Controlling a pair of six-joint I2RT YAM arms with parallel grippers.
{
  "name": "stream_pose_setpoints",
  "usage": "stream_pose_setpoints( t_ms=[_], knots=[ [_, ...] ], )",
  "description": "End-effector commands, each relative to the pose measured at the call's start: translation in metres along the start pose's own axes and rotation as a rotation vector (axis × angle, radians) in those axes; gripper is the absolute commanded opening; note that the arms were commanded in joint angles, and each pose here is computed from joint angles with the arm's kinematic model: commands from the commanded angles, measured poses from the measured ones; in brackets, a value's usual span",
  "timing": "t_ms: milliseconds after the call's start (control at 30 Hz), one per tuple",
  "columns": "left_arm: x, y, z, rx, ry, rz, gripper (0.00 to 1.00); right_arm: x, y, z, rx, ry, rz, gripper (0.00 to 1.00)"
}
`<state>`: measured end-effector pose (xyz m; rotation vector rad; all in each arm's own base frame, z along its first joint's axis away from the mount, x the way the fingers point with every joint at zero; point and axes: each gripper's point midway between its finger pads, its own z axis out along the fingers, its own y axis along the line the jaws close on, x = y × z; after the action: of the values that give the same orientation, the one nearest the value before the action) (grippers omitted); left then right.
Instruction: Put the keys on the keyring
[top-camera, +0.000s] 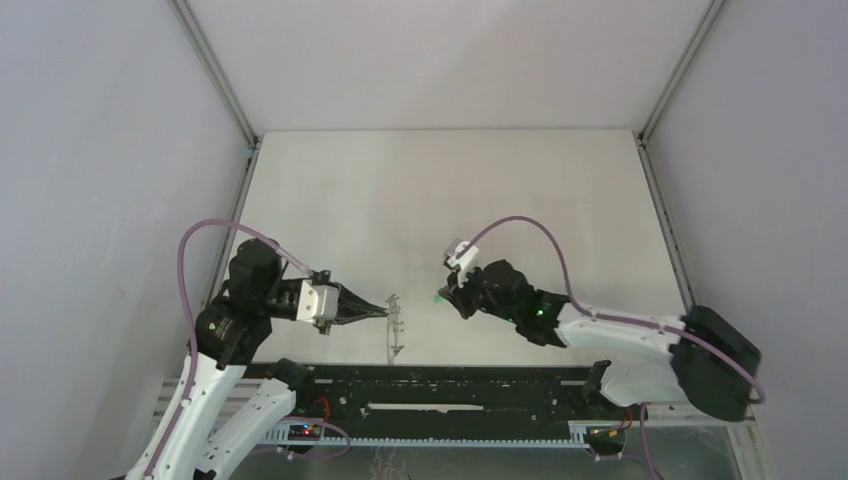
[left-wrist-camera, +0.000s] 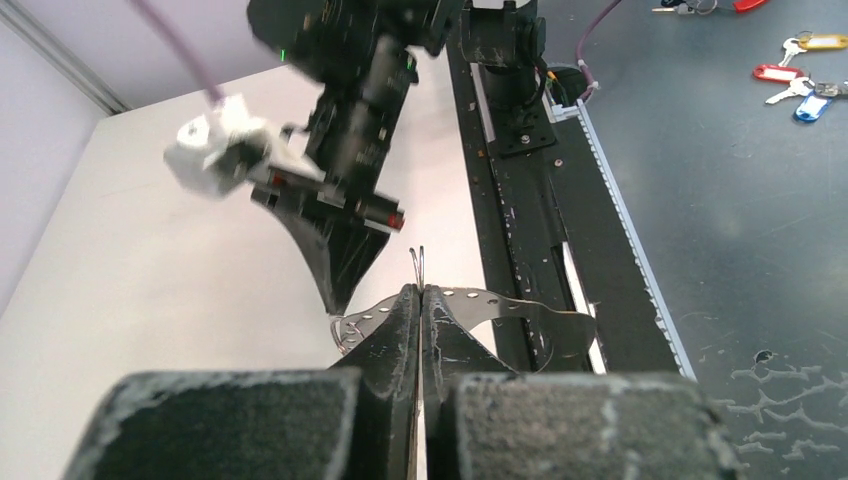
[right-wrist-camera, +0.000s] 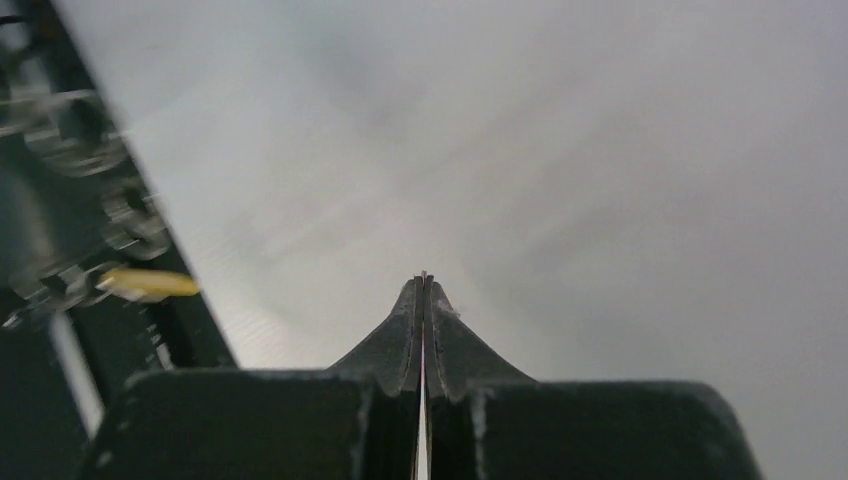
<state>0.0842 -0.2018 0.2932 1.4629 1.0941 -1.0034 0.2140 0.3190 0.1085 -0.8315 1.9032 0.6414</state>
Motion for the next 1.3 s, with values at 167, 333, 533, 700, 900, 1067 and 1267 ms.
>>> stream_pose_setpoints(
  t_ms=[167,333,533,700,900,1067,1267],
  knots=[
    [-0.005,-0.001,0.004,0.048,-0.040,-0.012,0.00,-0.082,0.080,-0.108,-0.578,-0.354,-0.341,0.00],
    [-0.008,-0.009,0.007,0.099,-0.066,-0.019,0.00,-0.104,0.105,-0.147,-0.761,-0.397,-0.493,0.00],
    [-0.015,-0.016,0.009,0.153,-0.091,-0.008,0.00,-0.120,0.121,-0.166,-0.901,-0.383,-0.615,0.00],
    [-0.020,-0.016,0.012,0.185,-0.107,0.008,0.00,-0.130,0.128,-0.171,-0.917,-0.394,-0.720,0.00],
    [-0.024,-0.016,0.016,0.196,-0.110,0.105,0.00,-0.140,0.130,-0.168,-0.877,-0.403,-0.822,0.00],
    [-0.032,-0.013,0.018,0.196,-0.114,0.195,0.00,-0.146,0.136,-0.165,-0.860,-0.437,-0.882,0.00],
    [-0.039,-0.025,0.020,0.251,-0.137,0.186,0.00,-0.156,0.144,-0.165,-0.830,-0.494,-0.939,0.00]
  ],
)
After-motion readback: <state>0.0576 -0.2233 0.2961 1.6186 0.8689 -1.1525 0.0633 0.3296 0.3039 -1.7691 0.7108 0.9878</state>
